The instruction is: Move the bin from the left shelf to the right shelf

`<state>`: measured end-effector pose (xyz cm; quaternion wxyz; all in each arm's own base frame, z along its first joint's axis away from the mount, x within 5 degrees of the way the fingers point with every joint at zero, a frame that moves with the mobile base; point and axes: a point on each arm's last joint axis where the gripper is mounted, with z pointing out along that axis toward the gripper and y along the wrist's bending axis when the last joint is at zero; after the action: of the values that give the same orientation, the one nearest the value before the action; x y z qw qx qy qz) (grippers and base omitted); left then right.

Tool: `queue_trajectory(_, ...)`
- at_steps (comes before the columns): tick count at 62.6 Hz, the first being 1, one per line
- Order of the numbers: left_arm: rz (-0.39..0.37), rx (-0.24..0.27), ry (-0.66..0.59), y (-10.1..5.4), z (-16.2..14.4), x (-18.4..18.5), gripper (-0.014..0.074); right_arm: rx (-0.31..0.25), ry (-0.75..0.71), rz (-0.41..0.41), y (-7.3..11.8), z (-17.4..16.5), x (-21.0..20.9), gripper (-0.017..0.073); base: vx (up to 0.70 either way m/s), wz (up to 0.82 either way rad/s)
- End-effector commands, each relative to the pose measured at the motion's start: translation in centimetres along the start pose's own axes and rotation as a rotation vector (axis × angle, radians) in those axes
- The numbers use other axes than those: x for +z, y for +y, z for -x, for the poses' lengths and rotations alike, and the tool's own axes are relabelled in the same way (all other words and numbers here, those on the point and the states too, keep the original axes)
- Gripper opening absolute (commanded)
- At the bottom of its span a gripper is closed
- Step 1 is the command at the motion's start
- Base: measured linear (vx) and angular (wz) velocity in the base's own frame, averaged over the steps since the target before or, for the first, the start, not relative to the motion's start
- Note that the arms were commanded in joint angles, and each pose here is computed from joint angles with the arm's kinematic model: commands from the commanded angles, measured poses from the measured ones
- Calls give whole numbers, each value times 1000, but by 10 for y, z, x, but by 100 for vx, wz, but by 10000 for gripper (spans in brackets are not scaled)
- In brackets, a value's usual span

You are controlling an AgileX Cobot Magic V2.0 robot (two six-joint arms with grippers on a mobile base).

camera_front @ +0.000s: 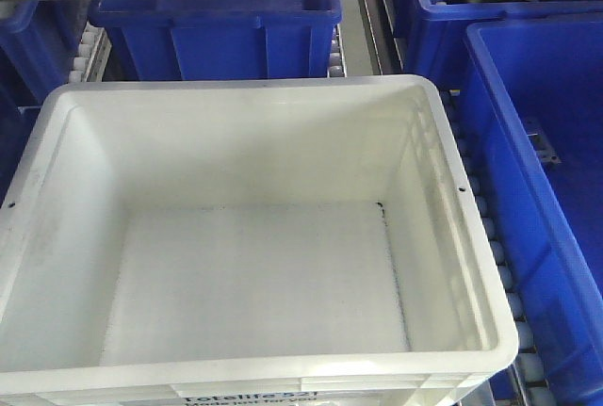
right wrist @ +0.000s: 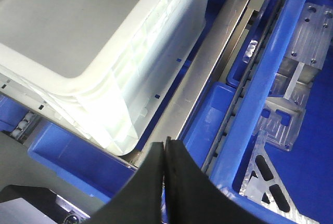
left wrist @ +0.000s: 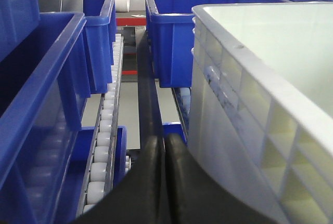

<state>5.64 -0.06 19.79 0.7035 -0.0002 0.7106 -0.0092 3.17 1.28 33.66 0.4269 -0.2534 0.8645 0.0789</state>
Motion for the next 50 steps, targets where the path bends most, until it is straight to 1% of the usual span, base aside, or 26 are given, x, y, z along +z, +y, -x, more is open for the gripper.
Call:
queue_trajectory(1, -4, -3, -119, 0, 16, -2, -3, -9, -70, -6, -1, 10, -4, -9, 0, 0)
queue_trajectory(2, -3, 5, -119, 0, 16, -2, -3, -9, -70, -6, -1, 10, -4, -9, 0, 0)
queue_trajectory(5, -3, 1, -119, 0, 16, -2, -1, -9, -70, -6, -1, 10, -4, -9, 0, 0)
queue_trajectory(15, -5, -23, -116, 0, 15, -2, 0, -8, -70, -6, -1, 10, -4, -9, 0, 0)
queue_trajectory(22, -3, 0, -116, 0, 15, -2, 0, -8, -70, -6, -1, 10, -4, -9, 0, 0)
queue_trajectory(31, -3, 13, -116, 0, 15, -2, 0, -8, -70, -6, -1, 10, -4, -9, 0, 0)
queue_trajectory(43, -3, 8, -159, 0, 19, -3, 0, -8, -70, -6, -1, 10, -4, -9, 0, 0)
queue_trajectory(47, 10, 1, -158, 0, 19, -3, 0, -8, -70, -6, -1, 10, -4, -9, 0, 0)
queue_trajectory(50, 27, -27, -156, 1, 18, -3, 0, -8, -70, -6, -1, 10, -4, -9, 0, 0)
